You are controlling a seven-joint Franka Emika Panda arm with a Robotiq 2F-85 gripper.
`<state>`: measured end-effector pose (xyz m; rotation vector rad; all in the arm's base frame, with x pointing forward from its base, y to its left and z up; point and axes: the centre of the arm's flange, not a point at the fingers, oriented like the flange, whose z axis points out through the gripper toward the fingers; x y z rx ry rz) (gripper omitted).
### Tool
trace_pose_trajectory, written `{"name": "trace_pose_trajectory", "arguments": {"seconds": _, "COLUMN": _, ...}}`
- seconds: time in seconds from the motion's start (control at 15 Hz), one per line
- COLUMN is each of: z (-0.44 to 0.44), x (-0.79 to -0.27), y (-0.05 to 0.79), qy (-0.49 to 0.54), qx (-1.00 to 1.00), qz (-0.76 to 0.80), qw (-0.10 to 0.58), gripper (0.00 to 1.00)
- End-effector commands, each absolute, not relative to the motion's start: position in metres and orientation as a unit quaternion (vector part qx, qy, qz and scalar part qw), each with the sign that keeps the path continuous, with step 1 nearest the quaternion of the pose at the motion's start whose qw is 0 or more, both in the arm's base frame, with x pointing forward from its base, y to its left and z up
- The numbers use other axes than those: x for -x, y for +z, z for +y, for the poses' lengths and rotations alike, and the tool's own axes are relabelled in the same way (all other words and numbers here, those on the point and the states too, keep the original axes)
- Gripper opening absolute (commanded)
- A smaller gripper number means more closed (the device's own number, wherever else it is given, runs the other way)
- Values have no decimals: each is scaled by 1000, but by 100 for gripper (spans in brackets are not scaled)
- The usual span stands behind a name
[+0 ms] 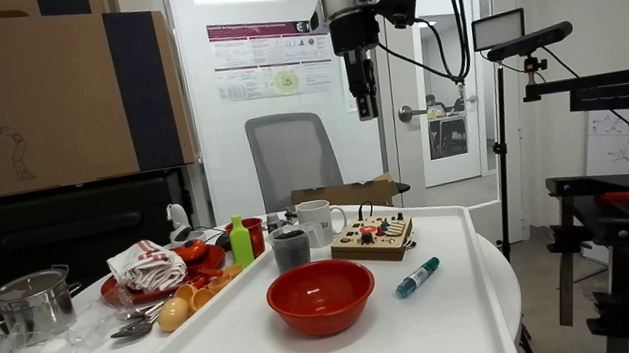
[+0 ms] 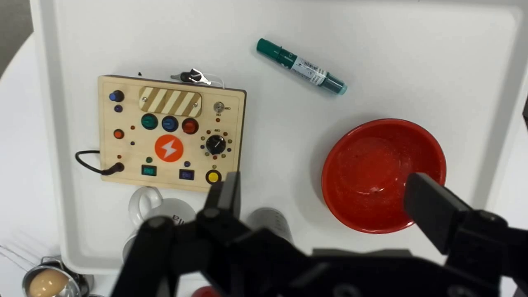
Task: Press down on the yellow button
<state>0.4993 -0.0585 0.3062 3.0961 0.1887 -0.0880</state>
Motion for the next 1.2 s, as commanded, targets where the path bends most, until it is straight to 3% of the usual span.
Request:
{"name": "trace_pose_trajectory", "arguments": {"seconds": 0.0, "z": -60, "x": -502, "y": 304, "qy": -26, "qx": -998, "qz": 63, "qw": 9, "gripper": 100}}
{"name": "trace_pose_trajectory", "arguments": {"seconds": 0.8, "z": -151, "x": -570, "y": 261, "qy": -17, "qx": -991, "qz": 131, "qw": 6, "gripper": 100}}
{"name": "trace_pose_trajectory", "arguments": {"seconds": 0.87, "z": -155, "x": -574, "y": 256, "qy": -20, "qx": -990, "qz": 139, "qw": 5, "gripper": 78}}
{"name": "trace_pose_trajectory", "arguments": {"seconds": 1.13, "z": -173, "x": -587, "y": 234, "qy": -34, "qx": -990, "qz": 136, "qw": -2, "gripper": 51}}
